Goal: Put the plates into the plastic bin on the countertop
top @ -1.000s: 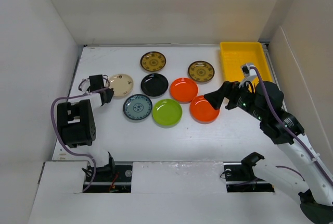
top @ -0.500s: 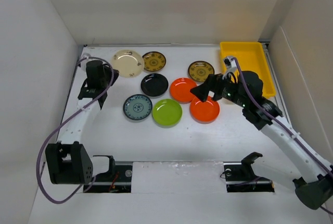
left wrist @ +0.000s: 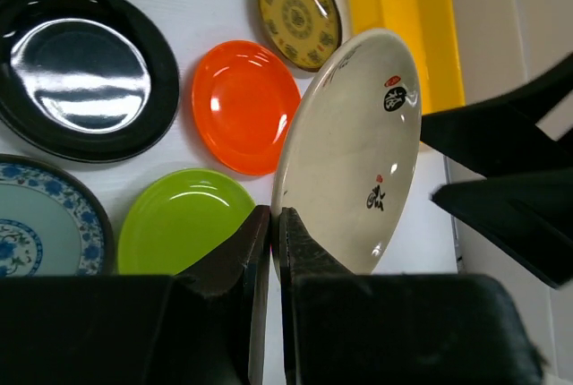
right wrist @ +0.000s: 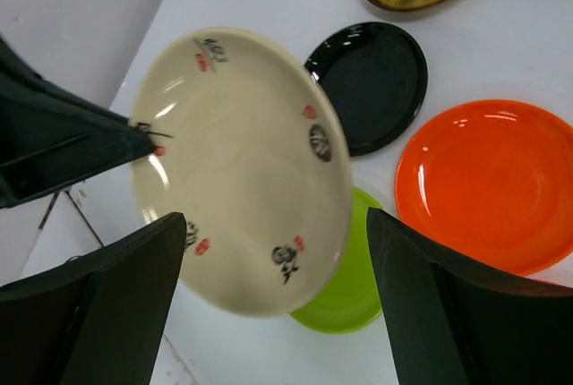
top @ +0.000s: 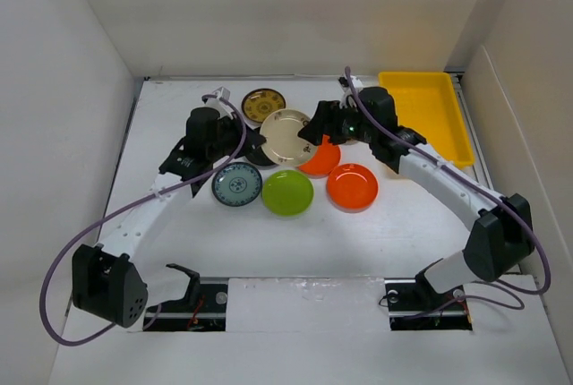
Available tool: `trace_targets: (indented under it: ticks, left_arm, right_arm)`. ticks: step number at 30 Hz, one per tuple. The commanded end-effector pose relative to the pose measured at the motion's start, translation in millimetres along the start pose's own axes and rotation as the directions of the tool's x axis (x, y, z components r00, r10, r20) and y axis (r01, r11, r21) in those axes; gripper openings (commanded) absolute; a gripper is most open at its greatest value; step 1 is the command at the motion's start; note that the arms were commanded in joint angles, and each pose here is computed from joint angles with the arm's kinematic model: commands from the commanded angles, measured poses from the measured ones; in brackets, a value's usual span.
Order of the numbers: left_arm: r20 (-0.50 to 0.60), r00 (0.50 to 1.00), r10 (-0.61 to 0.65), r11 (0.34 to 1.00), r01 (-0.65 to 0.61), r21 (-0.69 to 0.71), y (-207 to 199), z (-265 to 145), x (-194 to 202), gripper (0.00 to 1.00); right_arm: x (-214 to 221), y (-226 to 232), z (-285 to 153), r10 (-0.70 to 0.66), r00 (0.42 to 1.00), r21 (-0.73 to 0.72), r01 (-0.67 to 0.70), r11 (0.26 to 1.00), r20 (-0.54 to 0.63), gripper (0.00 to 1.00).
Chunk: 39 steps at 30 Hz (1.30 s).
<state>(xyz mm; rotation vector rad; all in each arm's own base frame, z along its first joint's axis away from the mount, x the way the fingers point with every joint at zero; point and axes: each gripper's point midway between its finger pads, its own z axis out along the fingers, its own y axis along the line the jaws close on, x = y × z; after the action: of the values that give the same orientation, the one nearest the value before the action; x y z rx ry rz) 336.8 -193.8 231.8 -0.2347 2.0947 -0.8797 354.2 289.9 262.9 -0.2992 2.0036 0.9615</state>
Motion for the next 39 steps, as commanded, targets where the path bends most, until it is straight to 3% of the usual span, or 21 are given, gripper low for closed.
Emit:
trace_targets:
  ticks: [1, 6, 8, 10, 11, 12, 13, 14, 17, 18, 22, 25, 28, 31, 34, 39]
  left_arm:
    - [0.064, 0.996, 0.066, 0.984, -0.075, 0.161, -45.6, -23.5, -23.3, 0.0]
    - [0.036, 0.997, 0.073, 0.966, -0.08, 0.247, -54.1, -25.0, -11.1, 0.0]
    - [0.052, 0.996, 0.076, 0.953, -0.088, 0.291, -64.6, -29.9, -15.1, 0.0]
    - [0.052, 0.996, 0.076, 0.953, -0.088, 0.291, -62.9, -28.6, -13.5, 0.0]
    - [0.041, 0.997, 0.066, 0.955, -0.075, 0.286, -61.0, -25.5, -11.9, 0.0]
    - [0.041, 0.997, 0.066, 0.955, -0.075, 0.285, -61.0, -25.5, -11.9, 0.0]
    - [0.034, 0.997, 0.064, 0.957, -0.071, 0.28, -59.1, -22.7, -10.6, 0.0]
    - [0.032, 0.998, 0.061, 0.961, -0.067, 0.269, -56.1, -19.5, -10.3, 0.06]
    - [0.073, 0.997, 0.029, 0.982, -0.042, 0.187, -46.1, -17.2, -21.9, 0.89]
    - [0.11, 0.994, 0.023, 0.989, -0.039, 0.146, -41.5, -16.5, -30.9, 0.99]
    - [0.174, 0.985, -0.018, 0.997, 0.03, -0.065, -5.7, -17.3, -42.9, 1.0]
    - [0.222, 0.974, -0.04, 0.97, 0.091, -0.226, 28.7, -25.0, -42.1, 1.0]
    - [0.235, 0.971, -0.043, 0.958, 0.107, -0.267, 44.3, -32.8, -32.4, 1.0]
    - [0.225, 0.974, -0.042, 0.95, 0.108, -0.292, 56.1, -36.9, -20.6, 1.0]
    - [0.204, 0.978, -0.037, 0.951, 0.097, -0.293, 60.1, -37.4, -12.5, 1.0]
    - [0.19, 0.981, -0.031, 0.952, 0.087, -0.294, 67.3, -46.1, 0.7, 1.0]
  right_arm:
    - [-23.8, 5.7, -4.4, -0.036, 0.996, -0.022, 0.038, 0.999, 0.083, 0.87]
    - [-16.2, -10.1, -4.6, -0.022, 0.997, -0.009, 0.022, 1.0, 0.07, 0.85]
    - [-9.6, -4.7, -4.2, -0.023, 0.998, -0.053, 0.026, 0.998, 0.052, 0.73]
    - [-10.4, -9.2, -6.4, -0.008, 0.999, -0.068, 0.011, 0.998, 0.05, 0.45]
    - [-6.9, -7.5, -6.2, 0.004, 0.999, -0.084, 0.0, 0.996, 0.042, 0.1]
    - [-8.1, -9.6, -7.3, 0.006, 0.999, -0.085, -0.003, 0.996, 0.042, 0.01]
    - [-4.8, -9.7, -6.8, 0.006, 0.999, -0.092, -0.003, 0.996, 0.037, 0.0]
    - [-6.0, -11.4, -8.0, 0.018, 0.999, -0.094, -0.014, 0.996, 0.036, 0.0]
    - [-14.4, -20.3, -14.2, 0.048, 0.996, -0.056, -0.044, 0.997, 0.069, 0.0]
    - [-21.3, -26.1, -17.5, 0.06, 0.994, -0.03, -0.058, 0.998, 0.095, 0.0]
    - [-64.2, -101.4, -40.2, 0.134, 0.951, 0.198, -0.193, 0.961, 0.277, 0.0]
    - [-89.2, -176.9, -78.0, 0.249, 0.853, 0.319, -0.42, 0.85, 0.458, 0.0]
    - [-100.4, -251.0, -113.8, 0.292, 0.743, 0.371, -0.584, 0.722, 0.602, 0.0]
    - [-99.6, -307.7, -127.8, 0.317, 0.673, 0.389, -0.679, 0.623, 0.668, 0.0]
    - [-109.3, -346.5, -134.3, 0.313, 0.642, 0.386, -0.709, 0.591, 0.7, 0.0]
    - [-83.5, -411.3, -117.0, 0.421, 0.593, 0.368, -0.783, 0.502, 0.687, 0.0]
